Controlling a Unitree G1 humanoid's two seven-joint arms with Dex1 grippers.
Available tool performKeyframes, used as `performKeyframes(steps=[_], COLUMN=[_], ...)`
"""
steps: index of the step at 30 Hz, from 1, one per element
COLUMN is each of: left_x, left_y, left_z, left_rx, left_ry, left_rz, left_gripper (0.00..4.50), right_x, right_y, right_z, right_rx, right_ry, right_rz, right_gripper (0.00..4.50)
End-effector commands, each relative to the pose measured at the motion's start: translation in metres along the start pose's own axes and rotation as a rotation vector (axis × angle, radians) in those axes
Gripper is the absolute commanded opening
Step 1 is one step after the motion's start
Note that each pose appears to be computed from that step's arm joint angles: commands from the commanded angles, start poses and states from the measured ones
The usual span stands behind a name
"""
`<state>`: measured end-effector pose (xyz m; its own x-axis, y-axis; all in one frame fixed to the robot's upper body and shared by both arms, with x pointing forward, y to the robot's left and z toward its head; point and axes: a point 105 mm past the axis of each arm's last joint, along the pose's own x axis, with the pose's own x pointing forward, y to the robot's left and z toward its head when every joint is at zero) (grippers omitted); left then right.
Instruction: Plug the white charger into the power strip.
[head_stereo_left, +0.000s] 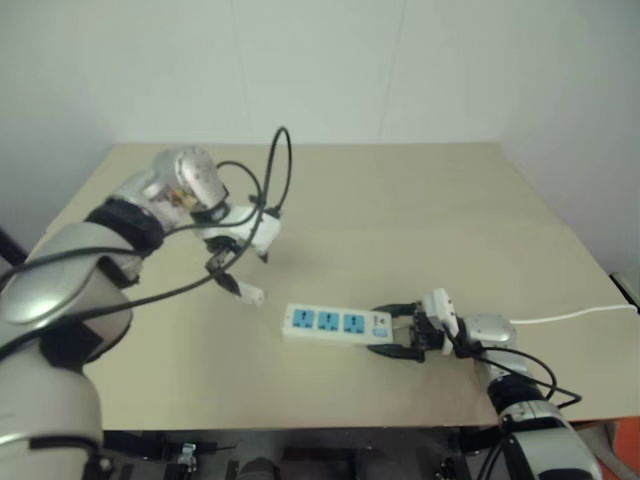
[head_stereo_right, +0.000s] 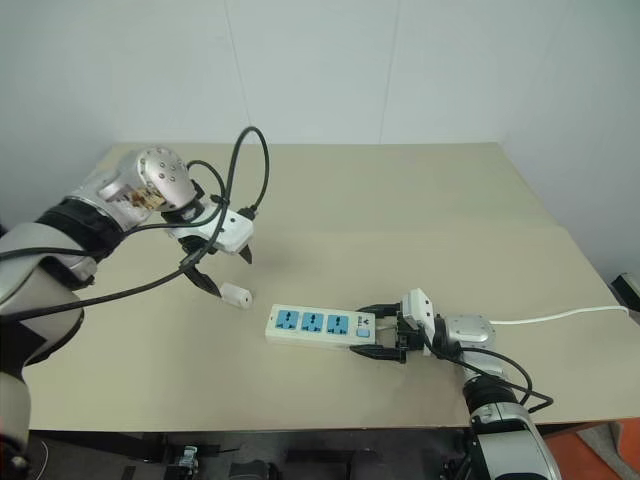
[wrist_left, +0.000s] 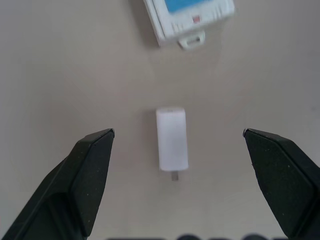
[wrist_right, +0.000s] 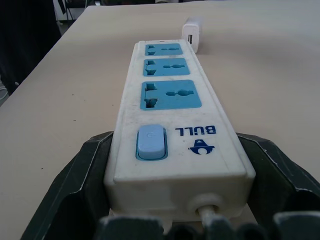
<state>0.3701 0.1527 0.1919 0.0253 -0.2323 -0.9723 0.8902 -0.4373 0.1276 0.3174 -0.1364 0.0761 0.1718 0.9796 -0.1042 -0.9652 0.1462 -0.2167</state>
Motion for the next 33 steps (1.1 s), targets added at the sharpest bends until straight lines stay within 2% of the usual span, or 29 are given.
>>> performKeyframes(steps=[1, 19, 33], left_x=[-0.004, 0.025, 0.050], left_y=[0.007, 0.012, 0.014], left_z=[0.000, -0.001, 0.002], left_rx=[0.025, 0.024, 0.111], left_ry=[0.072, 0.113, 0.173], left_rz=[-0.004, -0.044, -0.066], left_gripper=[4.50, 4.50, 4.50], right_x=[0.000, 0.001, 0.005], right_y=[0.003, 0.001, 0.000], right_z=[-0.018, -0.022, -0.024], right_rx=[0.042, 0.045, 0.039], right_ry=[0.075, 0.087, 0.092], right_rz=[-0.024, -0.075, -0.092], right_gripper=[3.39, 3.39, 3.39])
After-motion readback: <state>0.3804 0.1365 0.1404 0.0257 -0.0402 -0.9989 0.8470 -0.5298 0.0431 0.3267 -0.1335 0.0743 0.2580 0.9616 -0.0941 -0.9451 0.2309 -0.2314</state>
